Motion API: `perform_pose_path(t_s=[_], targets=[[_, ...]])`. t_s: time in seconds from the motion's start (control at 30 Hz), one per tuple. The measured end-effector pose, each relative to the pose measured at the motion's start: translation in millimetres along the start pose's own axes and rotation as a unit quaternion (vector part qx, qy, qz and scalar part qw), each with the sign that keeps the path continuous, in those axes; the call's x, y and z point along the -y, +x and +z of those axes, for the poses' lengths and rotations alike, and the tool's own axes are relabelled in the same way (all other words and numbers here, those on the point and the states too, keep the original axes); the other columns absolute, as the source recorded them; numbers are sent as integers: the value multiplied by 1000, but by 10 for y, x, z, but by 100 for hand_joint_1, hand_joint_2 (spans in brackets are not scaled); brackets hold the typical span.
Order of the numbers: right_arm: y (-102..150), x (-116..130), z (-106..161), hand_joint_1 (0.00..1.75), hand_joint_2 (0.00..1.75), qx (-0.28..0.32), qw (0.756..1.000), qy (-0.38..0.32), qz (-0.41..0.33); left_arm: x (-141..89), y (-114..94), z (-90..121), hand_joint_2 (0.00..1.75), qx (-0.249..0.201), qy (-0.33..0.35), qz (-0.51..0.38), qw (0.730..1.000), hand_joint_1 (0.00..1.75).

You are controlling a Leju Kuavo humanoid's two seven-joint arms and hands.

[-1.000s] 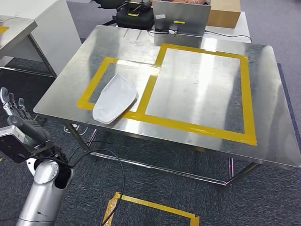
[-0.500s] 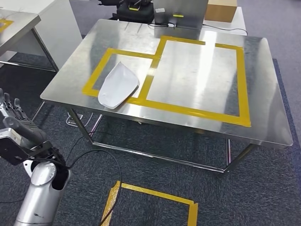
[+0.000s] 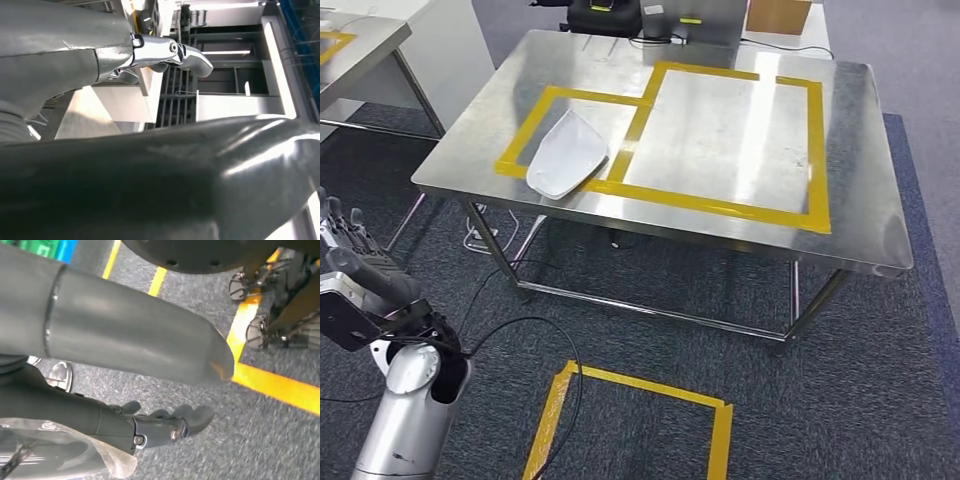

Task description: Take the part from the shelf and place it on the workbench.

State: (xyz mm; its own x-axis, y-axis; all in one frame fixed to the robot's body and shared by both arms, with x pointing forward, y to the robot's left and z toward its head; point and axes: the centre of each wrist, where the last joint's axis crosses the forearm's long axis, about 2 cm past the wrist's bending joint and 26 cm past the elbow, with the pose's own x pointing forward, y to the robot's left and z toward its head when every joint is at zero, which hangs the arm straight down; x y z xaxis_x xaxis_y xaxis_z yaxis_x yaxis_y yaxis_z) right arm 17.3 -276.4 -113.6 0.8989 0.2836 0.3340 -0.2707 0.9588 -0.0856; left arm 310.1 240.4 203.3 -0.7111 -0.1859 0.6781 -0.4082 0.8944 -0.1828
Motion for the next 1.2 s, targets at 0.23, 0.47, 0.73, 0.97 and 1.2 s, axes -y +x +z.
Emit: perform_pose_path(t_s=[0.23,0.47,0.73,0.97,1.2], targets=[[-3,-8,2,0,0,-1,1000,1,0,5,1,-2,0,-2,-5,3,1000,0],[7,-8,-1,0,0,-6,1000,2,0,-4,-17,22,0,-20,-17,12,1000,0],[11,0,-3,0,0,-32,999,-6,-16,-2,-21,22,0,-24,-20,12,999,0],[43,-2,-7,0,0,-74,995,-62,11,11,-37,32,0,-29,-25,6,999,0],[71,-25,-9,0,0,-91,992,-84,18,41,-29,11,0,-28,-26,4,999,0]])
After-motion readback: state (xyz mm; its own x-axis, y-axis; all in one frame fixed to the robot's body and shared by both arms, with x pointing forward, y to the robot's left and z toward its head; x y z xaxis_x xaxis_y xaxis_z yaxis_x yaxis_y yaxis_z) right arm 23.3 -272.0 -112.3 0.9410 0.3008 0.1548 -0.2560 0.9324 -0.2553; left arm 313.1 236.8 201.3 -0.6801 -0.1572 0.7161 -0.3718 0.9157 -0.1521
